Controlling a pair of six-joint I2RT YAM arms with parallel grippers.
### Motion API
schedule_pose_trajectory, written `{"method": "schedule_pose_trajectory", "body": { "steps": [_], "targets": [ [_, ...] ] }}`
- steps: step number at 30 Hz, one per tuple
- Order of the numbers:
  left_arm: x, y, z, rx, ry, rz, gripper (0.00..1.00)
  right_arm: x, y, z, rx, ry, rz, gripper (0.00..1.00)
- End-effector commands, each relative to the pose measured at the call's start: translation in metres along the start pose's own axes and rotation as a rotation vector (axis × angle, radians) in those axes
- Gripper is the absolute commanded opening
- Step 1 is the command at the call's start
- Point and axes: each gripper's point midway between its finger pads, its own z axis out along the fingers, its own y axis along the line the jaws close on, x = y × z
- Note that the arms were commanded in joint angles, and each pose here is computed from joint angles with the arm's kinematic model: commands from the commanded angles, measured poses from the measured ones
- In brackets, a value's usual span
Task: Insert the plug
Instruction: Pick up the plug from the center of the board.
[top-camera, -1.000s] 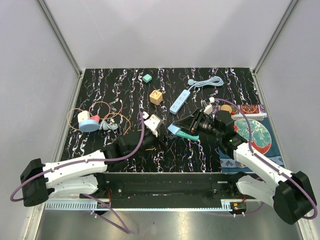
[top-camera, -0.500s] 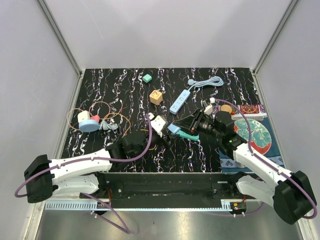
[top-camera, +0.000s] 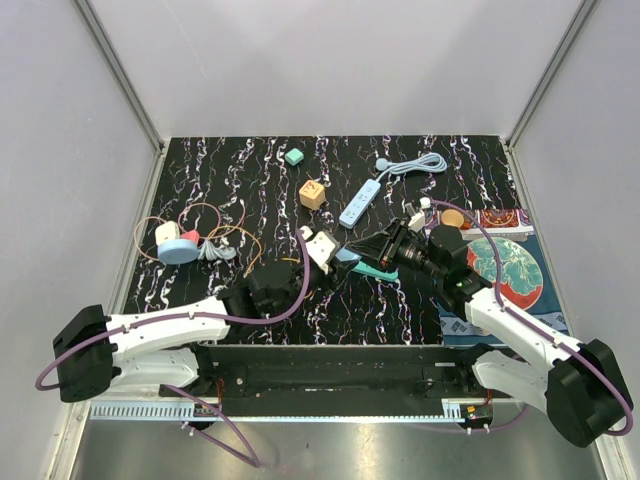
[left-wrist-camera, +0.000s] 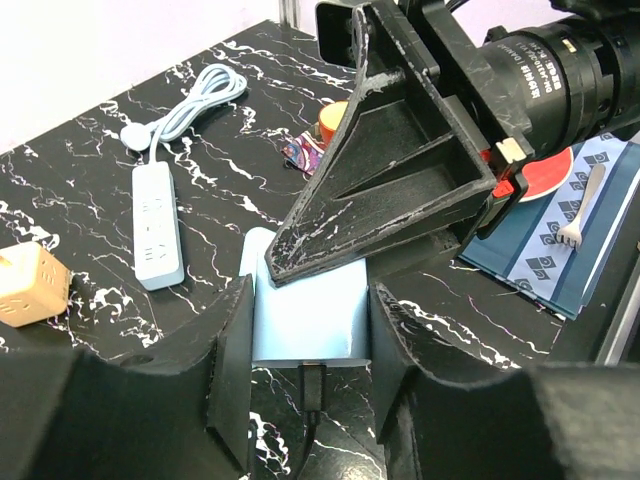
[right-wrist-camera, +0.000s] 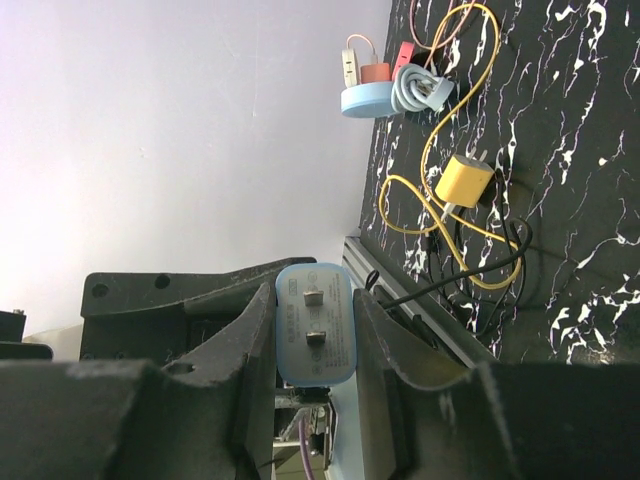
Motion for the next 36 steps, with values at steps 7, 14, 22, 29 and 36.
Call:
{"method": "schedule_pose_trajectory", "body": {
  "steps": [7, 14, 22, 29, 36],
  "targets": [
    [-0.016, -0.003, 0.005, 0.008, -0.071, -0.020, 0.40, -0.006, 0.010, 0.003, -0.042, -0.036, -0.023, 0.02],
    [-0.010, -0.001, 0.004, -0.003, -0.070, -0.016, 0.57, -0.007, 0.012, 0.003, -0.043, -0.045, -0.023, 0.00],
    [-0.004, -0.001, 0.004, -0.004, -0.062, -0.003, 0.56, -0.007, 0.011, 0.004, -0.040, -0.041, -0.019, 0.00],
    [-0.009, -0.001, 0.005, -0.004, -0.074, -0.006, 0.38, -0.005, 0.007, 0.005, -0.031, -0.030, -0.018, 0.01],
    [-0.015, 0.002, -0.004, -0.015, -0.065, -0.027, 0.10, -0.009, -0.013, 0.002, 0.070, -0.054, -0.100, 0.51]
  ]
}}
